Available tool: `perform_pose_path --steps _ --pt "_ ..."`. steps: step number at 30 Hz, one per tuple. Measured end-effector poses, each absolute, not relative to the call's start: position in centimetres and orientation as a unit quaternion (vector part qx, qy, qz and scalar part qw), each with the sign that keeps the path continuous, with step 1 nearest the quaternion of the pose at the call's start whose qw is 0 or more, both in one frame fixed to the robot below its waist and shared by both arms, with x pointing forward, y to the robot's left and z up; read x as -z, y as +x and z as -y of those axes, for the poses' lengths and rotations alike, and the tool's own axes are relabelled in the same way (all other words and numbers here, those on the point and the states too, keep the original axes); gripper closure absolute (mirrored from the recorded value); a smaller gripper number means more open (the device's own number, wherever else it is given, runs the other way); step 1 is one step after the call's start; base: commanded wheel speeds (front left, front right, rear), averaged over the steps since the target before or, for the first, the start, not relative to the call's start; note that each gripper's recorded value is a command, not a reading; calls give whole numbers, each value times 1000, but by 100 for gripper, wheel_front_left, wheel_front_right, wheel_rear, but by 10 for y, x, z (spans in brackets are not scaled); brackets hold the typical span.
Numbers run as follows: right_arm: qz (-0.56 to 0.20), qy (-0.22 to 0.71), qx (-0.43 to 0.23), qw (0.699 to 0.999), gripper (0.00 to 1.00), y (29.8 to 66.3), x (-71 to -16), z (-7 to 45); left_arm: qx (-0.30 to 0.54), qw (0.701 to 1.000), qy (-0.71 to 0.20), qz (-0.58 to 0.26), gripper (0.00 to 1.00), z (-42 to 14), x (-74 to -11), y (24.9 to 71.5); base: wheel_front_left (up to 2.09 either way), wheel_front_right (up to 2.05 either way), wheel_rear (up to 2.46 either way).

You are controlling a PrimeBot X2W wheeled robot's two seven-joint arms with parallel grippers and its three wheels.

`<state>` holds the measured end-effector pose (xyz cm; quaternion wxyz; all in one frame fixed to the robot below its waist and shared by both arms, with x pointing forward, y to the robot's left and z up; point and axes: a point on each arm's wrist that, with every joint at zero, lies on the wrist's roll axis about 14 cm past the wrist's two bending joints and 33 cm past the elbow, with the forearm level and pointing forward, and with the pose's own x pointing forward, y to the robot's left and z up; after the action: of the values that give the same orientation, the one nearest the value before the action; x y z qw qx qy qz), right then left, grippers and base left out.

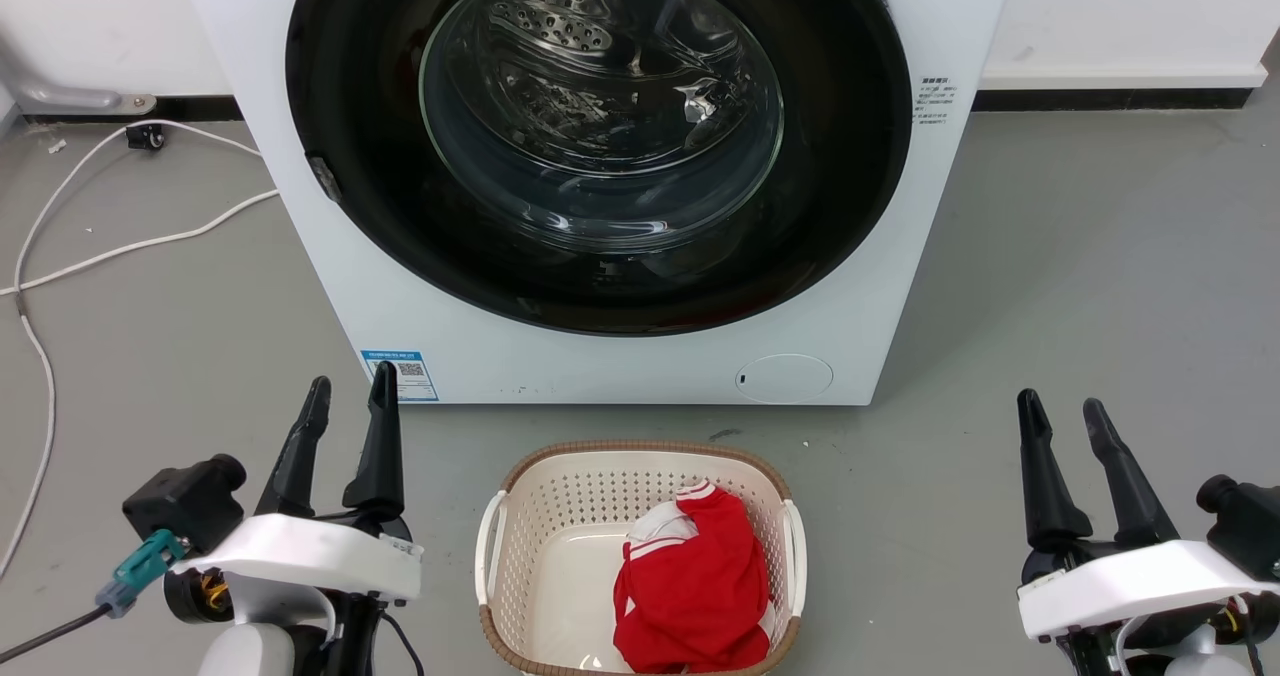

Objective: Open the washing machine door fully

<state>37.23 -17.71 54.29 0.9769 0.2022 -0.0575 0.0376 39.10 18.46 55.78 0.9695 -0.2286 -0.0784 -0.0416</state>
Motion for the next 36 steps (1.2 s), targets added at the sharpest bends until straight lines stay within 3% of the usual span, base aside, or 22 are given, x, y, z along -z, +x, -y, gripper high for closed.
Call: perform_pose_path --steps 36 --pt "54 42 -52 996 0 368 -538 168 79 991 -41 102 0 -163 -561 391 0 0 0"
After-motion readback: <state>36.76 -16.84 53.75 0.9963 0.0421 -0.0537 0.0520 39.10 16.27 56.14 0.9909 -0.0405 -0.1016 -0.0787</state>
